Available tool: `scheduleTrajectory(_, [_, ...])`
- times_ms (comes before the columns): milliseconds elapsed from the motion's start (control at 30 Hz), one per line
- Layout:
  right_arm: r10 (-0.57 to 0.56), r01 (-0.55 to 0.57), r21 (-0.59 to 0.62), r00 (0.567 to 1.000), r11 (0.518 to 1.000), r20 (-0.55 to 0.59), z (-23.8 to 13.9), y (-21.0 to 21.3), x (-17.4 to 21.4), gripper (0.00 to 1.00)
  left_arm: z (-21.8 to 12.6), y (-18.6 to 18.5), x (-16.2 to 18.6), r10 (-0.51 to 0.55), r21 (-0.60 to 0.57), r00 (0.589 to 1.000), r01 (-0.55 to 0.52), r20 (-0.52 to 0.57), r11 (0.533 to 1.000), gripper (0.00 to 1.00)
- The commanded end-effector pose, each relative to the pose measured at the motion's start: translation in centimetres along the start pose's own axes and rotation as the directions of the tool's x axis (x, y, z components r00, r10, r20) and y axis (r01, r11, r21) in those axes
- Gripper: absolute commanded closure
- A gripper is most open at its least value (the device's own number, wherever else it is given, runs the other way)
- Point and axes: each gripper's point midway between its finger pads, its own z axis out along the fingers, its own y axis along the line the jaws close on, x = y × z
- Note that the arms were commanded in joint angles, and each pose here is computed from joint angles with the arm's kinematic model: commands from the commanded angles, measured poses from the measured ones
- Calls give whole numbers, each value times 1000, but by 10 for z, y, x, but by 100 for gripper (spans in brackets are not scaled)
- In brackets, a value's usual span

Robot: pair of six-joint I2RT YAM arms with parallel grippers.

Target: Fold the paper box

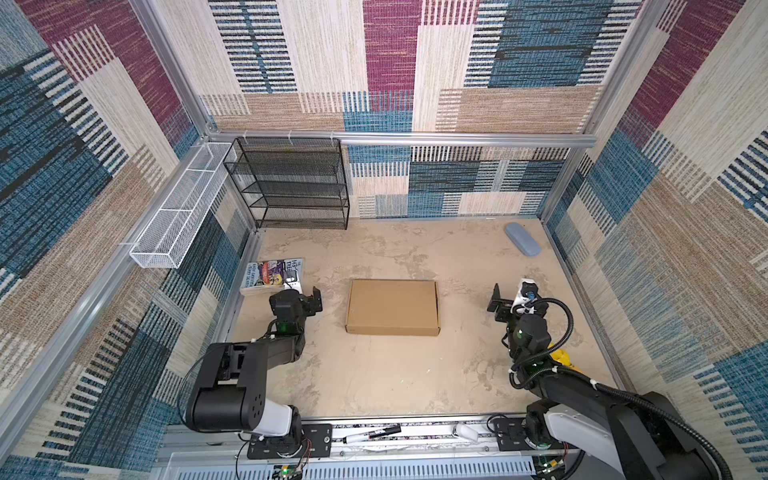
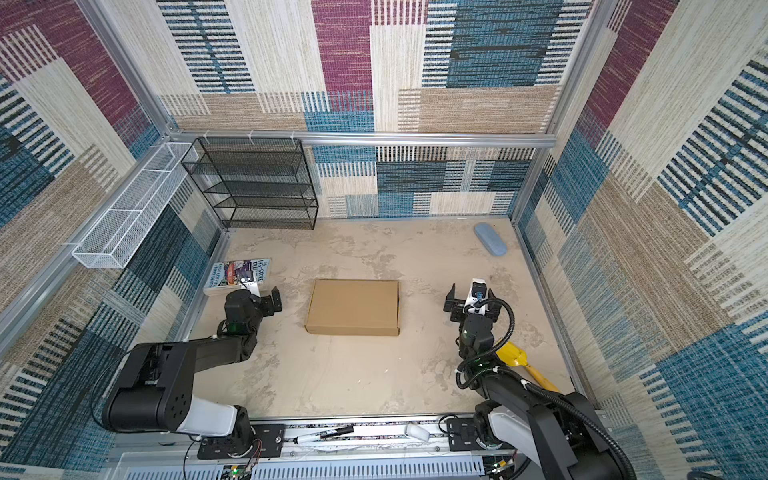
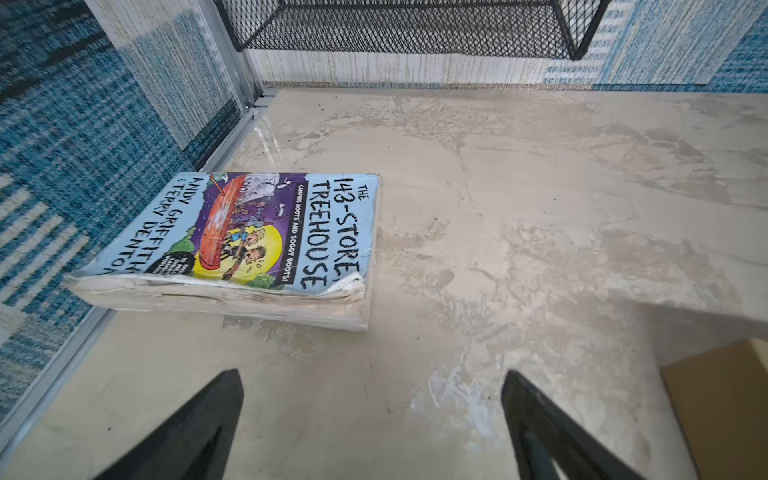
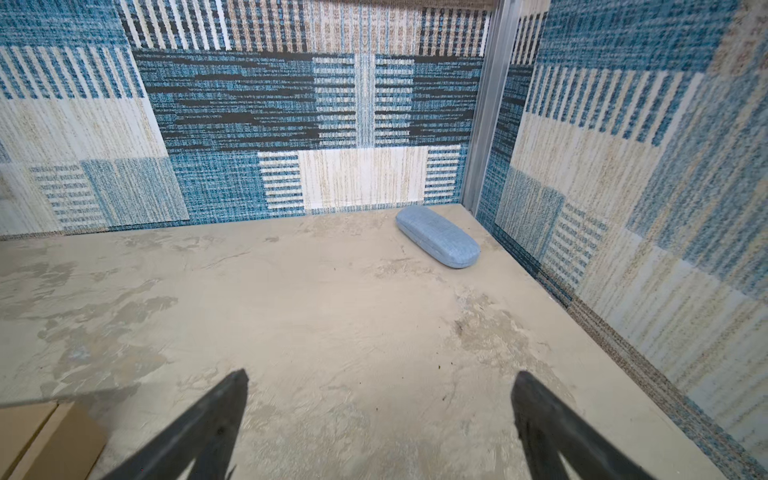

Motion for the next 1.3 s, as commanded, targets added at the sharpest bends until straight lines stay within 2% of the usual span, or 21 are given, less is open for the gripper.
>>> scheduleTrajectory(0, [22, -21, -8, 997, 1000, 70, 1, 0, -17, 0, 5, -6, -13, 12, 34, 999, -13, 47, 999, 1])
scheduleTrajectory(333, [12, -13, 19, 998, 1000, 62, 16, -5, -3, 0, 7, -6, -11, 5, 47, 999, -6, 38, 999, 0])
scheduleTrajectory(567, [-41, 41, 1, 999, 999, 27, 41, 9, 2, 0, 7, -5, -12, 4, 48, 999, -6, 40, 999, 0])
scheduleTrajectory(833, [-96, 96, 1, 992, 995, 81, 41, 8, 0, 0, 7, -5, -12, 4, 48, 999, -6, 41, 999, 0])
scheduleTrajectory(1067, [-85, 86, -10, 993, 996, 83, 42, 6, 2, 0, 6, -6, -12, 4, 48, 999, -6, 40, 999, 0])
scheduleTrajectory(1267, [-32, 35, -33, 996, 999, 83, 41, -3, 3, 0, 7, -5, -11, 3, 48, 999, -5, 39, 999, 0])
